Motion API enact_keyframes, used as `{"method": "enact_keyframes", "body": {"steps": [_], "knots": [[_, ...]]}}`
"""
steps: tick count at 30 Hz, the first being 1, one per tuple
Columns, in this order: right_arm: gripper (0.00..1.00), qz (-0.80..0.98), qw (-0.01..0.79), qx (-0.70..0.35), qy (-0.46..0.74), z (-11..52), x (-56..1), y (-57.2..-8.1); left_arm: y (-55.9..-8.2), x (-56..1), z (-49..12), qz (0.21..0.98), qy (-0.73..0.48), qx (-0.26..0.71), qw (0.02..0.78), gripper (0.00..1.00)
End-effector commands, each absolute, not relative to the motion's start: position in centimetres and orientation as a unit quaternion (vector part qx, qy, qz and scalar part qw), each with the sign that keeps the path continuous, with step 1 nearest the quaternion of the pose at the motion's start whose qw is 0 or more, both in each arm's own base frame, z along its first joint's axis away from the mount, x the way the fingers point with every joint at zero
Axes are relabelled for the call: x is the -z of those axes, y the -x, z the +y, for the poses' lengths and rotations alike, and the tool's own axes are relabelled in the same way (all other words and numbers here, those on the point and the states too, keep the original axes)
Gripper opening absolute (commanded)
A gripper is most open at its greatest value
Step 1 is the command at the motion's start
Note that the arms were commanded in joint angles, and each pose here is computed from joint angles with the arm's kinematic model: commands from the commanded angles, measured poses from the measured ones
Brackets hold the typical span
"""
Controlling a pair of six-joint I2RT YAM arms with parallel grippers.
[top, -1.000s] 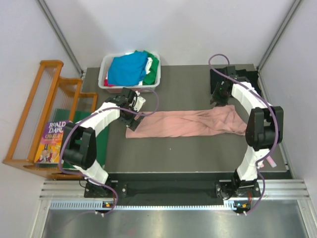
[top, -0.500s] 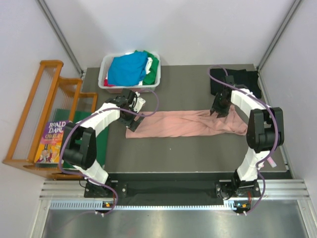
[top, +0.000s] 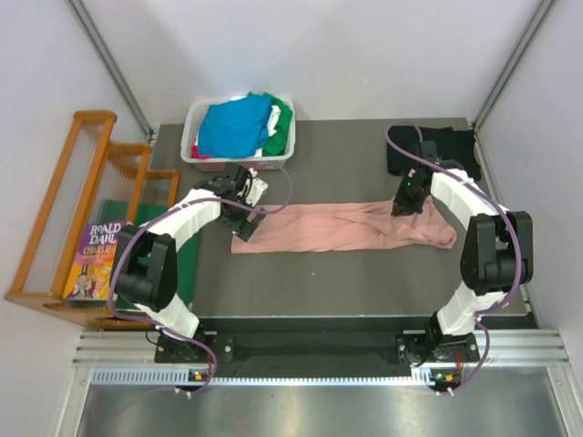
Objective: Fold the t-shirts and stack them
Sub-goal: Fold the tshirt
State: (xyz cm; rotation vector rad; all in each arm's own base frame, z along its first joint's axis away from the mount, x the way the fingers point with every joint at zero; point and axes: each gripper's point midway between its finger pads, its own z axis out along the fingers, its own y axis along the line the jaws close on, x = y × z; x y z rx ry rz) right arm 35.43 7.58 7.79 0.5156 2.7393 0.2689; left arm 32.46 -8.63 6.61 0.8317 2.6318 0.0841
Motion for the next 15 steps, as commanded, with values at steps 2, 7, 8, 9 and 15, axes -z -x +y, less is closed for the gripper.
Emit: {"method": "enact_keyframes", "body": {"steps": [2, 7, 8, 9, 15], "knots": [[0.03, 0.960, 0.193, -0.111, -0.170, 8.2, -9.6, -35.4, -33.4, -7.6, -9.3, 0.930, -0.295, -0.025, 0.218, 0.99], [0.07, 0.961, 0.191, -0.108, -0.170, 8.1, -9.5, -35.4, -33.4, -7.7, -9.2, 0.930, -0.294, -0.027, 0.219, 0.99], [0.18, 0.961, 0.192, -0.102, -0.169, 7.9, -9.4, -35.5, -33.4, -7.7, -9.2, 0.930, -0.295, -0.027, 0.220, 0.99], [0.39, 0.963, 0.191, -0.089, -0.171, 7.4, -9.0, -35.6, -33.3, -7.7, -9.3, 0.930, -0.295, -0.025, 0.219, 0.99], [0.75, 0.964, 0.182, -0.077, -0.176, 7.0, -7.9, -36.0, -33.2, -7.8, -9.3, 0.929, -0.295, -0.024, 0.220, 0.99]]}}
